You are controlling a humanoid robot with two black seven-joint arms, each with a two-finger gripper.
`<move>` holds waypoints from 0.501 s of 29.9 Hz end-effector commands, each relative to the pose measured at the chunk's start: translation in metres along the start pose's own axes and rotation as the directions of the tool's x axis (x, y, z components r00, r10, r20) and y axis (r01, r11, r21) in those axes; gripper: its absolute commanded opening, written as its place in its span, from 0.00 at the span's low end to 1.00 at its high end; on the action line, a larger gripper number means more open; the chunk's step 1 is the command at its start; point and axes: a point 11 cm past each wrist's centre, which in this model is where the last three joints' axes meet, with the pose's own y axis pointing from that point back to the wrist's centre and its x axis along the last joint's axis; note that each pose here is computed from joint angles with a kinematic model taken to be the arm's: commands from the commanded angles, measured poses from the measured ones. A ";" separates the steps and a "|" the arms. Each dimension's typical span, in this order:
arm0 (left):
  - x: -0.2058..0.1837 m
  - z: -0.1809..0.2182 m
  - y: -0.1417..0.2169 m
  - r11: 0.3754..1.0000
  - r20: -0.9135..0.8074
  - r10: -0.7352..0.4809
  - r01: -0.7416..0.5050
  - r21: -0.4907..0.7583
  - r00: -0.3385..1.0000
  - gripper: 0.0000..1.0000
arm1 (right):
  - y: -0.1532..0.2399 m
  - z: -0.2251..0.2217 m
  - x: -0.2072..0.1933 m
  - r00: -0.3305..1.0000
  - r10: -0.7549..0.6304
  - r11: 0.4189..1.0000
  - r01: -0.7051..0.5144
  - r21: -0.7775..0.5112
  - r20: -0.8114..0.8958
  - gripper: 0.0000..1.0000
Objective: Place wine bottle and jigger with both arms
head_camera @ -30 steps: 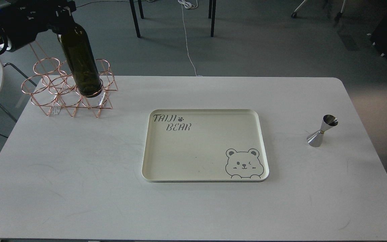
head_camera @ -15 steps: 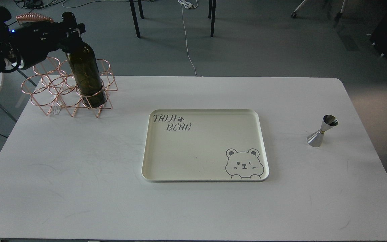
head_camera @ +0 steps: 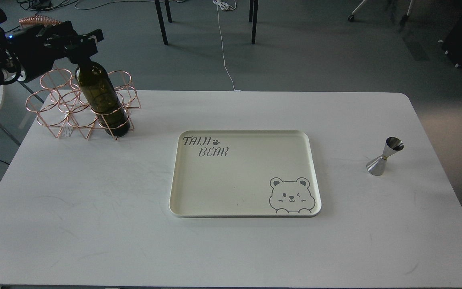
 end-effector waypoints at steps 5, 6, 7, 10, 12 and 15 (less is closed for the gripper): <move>0.055 -0.030 0.028 0.970 -0.408 0.243 -0.227 0.087 0.880 0.98 | 0.003 -0.005 0.006 1.000 0.011 1.000 -0.011 0.009 -0.008 0.99; 0.058 -0.032 0.030 0.963 -0.465 0.269 -0.254 0.095 0.843 0.98 | 0.003 -0.005 0.006 1.000 0.012 1.000 -0.011 0.010 -0.006 0.99; 0.062 -0.035 0.032 0.955 -0.504 0.290 -0.276 0.105 0.813 0.98 | 0.002 -0.005 0.006 1.000 0.012 1.000 -0.012 0.009 -0.008 0.99; 0.071 -0.052 0.045 0.931 -0.613 0.354 -0.327 0.161 0.706 0.98 | 0.003 -0.005 0.008 1.000 0.016 1.000 -0.016 0.008 -0.010 0.99; 0.073 -0.059 0.051 0.917 -0.667 0.384 -0.349 0.194 0.638 0.98 | 0.006 -0.006 0.012 1.000 0.025 1.000 -0.024 0.008 -0.015 0.99; 0.074 -0.075 0.059 0.890 -0.727 0.435 -0.375 0.259 0.531 0.98 | 0.007 -0.008 0.015 0.999 0.032 0.999 -0.032 0.013 -0.015 0.99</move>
